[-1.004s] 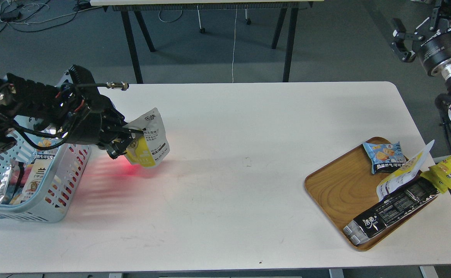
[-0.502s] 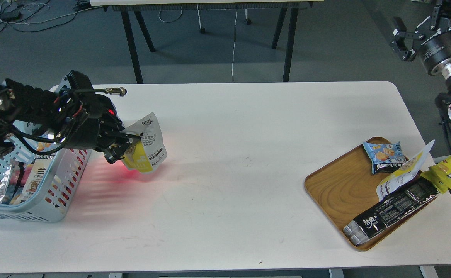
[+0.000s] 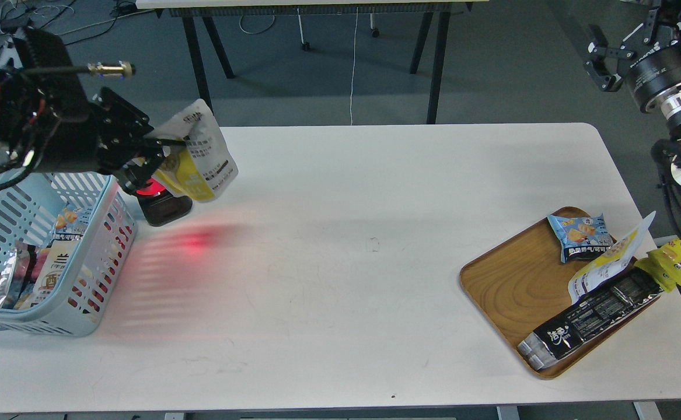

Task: Scan snack and place in basket
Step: 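Lift the bag over the blue basket and release it inside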

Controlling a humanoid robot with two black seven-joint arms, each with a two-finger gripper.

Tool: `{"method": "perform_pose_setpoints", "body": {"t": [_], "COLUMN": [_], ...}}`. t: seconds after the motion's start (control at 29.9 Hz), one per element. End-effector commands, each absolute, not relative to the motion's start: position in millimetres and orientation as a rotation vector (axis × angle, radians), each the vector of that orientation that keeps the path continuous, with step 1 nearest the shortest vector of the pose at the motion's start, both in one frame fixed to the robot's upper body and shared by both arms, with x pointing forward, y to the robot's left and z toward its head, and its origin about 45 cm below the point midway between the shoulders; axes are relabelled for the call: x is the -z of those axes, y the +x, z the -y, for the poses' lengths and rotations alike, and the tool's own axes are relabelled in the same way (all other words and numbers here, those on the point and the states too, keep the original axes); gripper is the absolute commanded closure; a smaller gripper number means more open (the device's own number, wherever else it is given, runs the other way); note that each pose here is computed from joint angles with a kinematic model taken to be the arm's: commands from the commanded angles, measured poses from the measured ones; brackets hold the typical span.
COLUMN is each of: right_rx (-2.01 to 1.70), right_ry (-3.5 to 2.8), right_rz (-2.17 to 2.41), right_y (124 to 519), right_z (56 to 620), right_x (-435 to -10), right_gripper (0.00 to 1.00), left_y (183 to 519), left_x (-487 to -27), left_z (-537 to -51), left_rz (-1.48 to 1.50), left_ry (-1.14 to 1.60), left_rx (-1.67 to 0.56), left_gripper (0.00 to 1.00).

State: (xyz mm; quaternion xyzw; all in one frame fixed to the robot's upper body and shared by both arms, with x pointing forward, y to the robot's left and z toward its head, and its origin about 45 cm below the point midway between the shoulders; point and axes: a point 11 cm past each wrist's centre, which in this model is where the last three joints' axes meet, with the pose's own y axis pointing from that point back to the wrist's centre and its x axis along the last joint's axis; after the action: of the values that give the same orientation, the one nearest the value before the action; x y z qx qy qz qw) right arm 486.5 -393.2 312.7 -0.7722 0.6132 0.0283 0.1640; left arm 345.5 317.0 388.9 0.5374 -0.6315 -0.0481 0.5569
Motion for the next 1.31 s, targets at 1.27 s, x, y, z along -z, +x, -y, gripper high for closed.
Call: {"method": "perform_pose_setpoints", "body": {"t": [1.27], "right_rx": [-0.086], "right_ry": [-2.209], "right_rz": [-1.728], "right_y": [488], "right_z": [388], "right_x": [-313], "right_gripper": [0.01], "left_y": [312], "left_x": [-327], "left_z": [-469], "left_rz": [1.186], "left_ry": [1.566], "left_rx": [0.095], "left_gripper": [0.81]}}
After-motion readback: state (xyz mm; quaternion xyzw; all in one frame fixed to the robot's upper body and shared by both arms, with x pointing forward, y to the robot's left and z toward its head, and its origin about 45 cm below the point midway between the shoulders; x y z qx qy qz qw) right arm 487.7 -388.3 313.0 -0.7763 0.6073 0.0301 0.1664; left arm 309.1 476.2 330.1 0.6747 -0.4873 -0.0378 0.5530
